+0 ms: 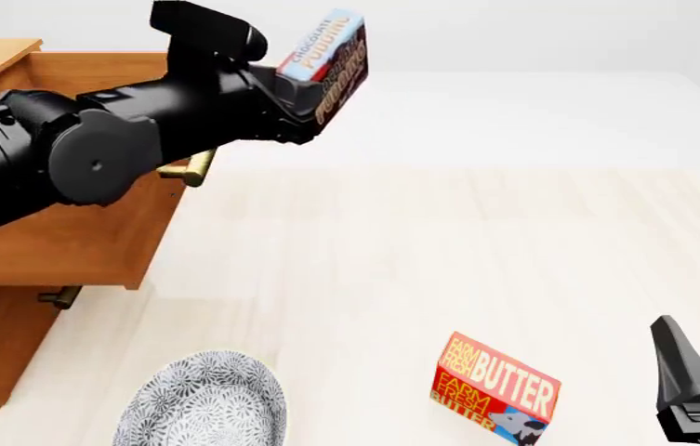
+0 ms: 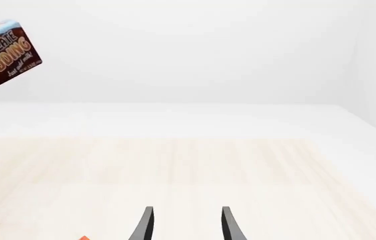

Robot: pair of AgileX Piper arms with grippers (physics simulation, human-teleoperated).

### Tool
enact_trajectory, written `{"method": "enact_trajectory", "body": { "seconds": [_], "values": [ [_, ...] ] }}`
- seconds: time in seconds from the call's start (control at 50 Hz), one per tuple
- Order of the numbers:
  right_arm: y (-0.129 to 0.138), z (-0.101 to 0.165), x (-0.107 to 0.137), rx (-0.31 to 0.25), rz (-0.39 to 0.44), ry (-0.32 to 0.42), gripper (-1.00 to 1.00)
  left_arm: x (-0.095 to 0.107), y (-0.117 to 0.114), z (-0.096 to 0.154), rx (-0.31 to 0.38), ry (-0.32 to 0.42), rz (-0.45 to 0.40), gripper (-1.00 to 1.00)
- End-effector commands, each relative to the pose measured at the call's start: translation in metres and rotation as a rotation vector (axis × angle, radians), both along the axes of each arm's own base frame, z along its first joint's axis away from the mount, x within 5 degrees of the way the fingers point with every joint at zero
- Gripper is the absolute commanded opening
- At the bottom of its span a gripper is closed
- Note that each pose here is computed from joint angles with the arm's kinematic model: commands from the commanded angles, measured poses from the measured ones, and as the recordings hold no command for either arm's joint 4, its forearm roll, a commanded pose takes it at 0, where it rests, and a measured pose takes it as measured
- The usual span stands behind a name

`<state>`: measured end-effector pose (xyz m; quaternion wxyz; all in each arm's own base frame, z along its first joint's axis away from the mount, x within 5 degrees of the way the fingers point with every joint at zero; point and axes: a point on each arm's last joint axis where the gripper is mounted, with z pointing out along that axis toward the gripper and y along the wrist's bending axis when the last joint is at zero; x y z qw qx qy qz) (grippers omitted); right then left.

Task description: Put the chocolate pudding in the top drawer of the cabinet and close it.

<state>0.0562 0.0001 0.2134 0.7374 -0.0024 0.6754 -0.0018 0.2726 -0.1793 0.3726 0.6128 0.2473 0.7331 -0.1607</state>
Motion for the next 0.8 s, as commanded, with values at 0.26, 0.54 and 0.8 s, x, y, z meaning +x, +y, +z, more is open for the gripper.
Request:
{"method": "enact_trajectory", "body": {
  "seconds": [0.26, 0.54, 0.8],
  "values": [
    [0.0, 0.0, 0.0, 0.0, 0.0, 0.0, 1.0, -0.014, 0.036, 0.042, 0.021, -0.086, 0.065, -1.0],
    [0.0, 0.0, 0.0, 0.0, 0.0, 0.0, 1.0, -0.028, 0.074, 0.066, -0.003, -0.135, 0.168, -1.0],
    [0.0, 0.0, 0.0, 0.0, 0.0, 0.0, 1.0, -0.038, 0.106, 0.068, 0.043, -0.128, 0.262, -1.0]
  ]
}}
